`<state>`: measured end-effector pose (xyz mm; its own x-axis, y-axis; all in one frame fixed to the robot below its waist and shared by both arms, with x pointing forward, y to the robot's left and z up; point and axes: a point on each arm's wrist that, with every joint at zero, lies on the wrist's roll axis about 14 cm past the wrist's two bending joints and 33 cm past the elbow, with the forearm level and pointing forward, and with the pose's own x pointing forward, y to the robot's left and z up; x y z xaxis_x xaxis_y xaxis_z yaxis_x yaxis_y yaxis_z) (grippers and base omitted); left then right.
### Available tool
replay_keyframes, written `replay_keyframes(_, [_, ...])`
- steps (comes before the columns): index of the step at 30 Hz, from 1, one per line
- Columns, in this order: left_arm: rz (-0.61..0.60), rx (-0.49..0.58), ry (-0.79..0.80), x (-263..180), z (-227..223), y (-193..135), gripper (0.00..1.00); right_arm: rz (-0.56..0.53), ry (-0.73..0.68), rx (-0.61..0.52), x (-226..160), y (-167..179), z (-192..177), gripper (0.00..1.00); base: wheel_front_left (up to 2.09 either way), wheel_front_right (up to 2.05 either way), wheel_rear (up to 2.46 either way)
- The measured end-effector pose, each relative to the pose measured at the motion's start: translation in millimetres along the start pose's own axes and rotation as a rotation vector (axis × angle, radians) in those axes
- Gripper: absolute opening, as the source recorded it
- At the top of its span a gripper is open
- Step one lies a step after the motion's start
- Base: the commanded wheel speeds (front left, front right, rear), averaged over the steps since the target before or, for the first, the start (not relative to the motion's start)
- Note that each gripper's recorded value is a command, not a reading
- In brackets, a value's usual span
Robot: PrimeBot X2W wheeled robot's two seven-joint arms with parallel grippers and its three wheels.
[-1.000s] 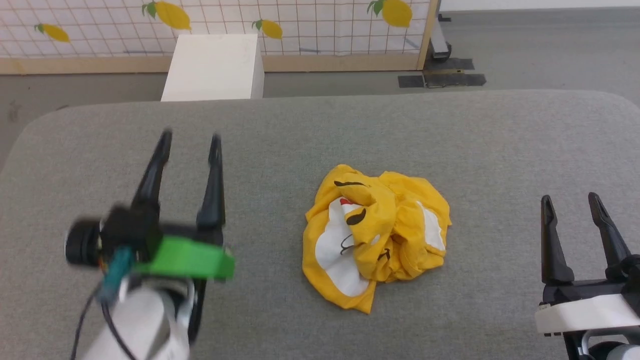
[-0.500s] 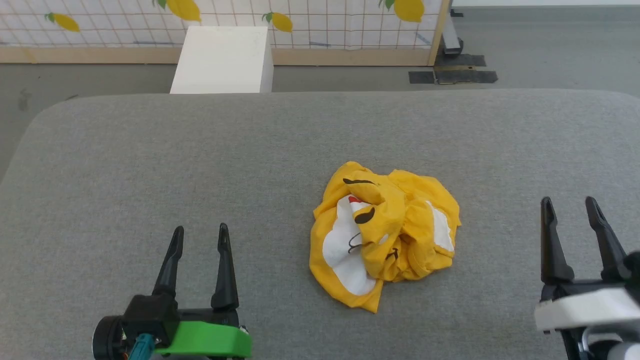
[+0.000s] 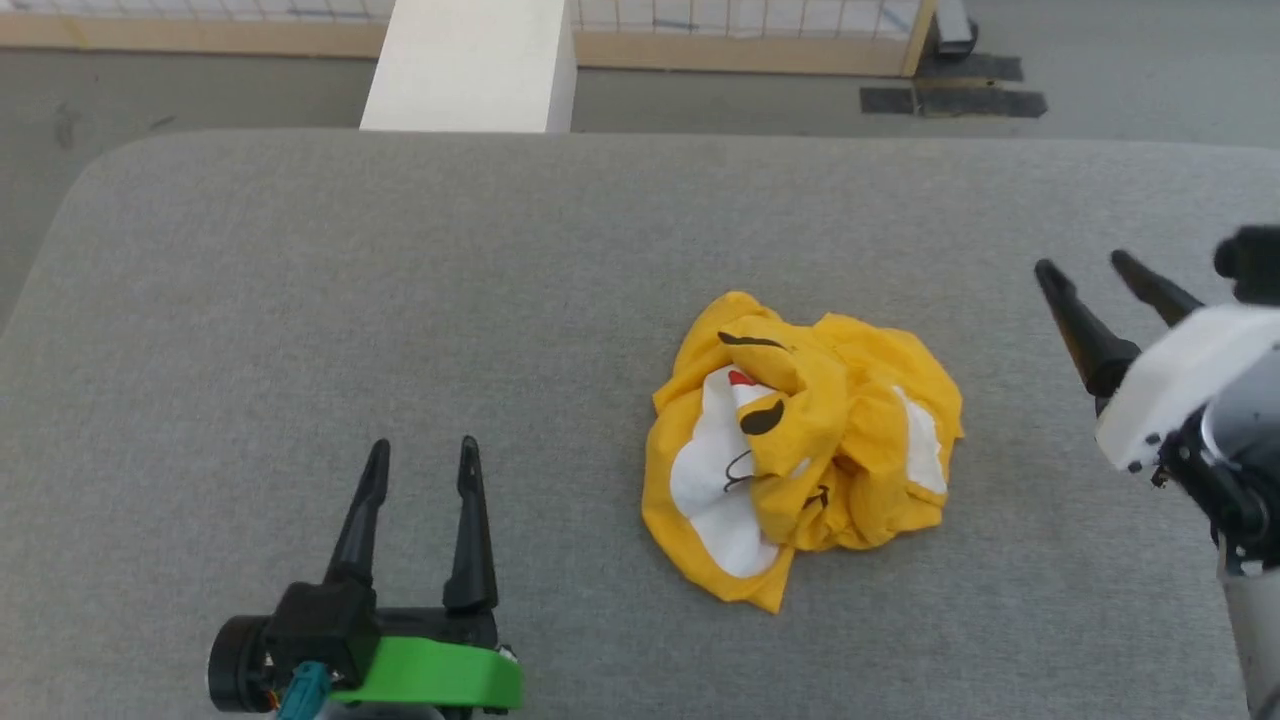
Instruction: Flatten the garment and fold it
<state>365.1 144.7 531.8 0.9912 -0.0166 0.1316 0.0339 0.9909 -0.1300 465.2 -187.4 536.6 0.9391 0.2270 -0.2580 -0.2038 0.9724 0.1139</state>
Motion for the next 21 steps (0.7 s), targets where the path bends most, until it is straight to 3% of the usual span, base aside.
replay_keyframes(8, [0.024, 0.000, 0.033, -1, -12, 6, 1.00, 0.036, 0.446, -0.005, 28, 1, -84, 1.00, 0.00, 0.00, 0.00])
replay_keyframes(18, [0.099, 0.031, 0.059, -10, -19, 27, 1.00, 0.070, 0.685, -0.086, 47, 14, -147, 1.00, 0.00, 0.00, 0.00])
replay_keyframes(19, [0.104, 0.030, 0.062, -10, -20, 29, 1.00, 0.072, 0.696, -0.086, 49, 15, -151, 0.89, 0.00, 0.00, 0.00])
replay_keyframes(20, [0.111, 0.031, 0.067, -11, -21, 30, 1.00, 0.077, 0.700, -0.089, 51, 17, -154, 0.38, 0.00, 0.00, 0.00])
replay_keyframes(21, [0.117, 0.033, 0.071, -11, -22, 32, 1.00, 0.079, 0.697, -0.094, 55, 18, -154, 0.00, 0.00, 0.00, 0.00])
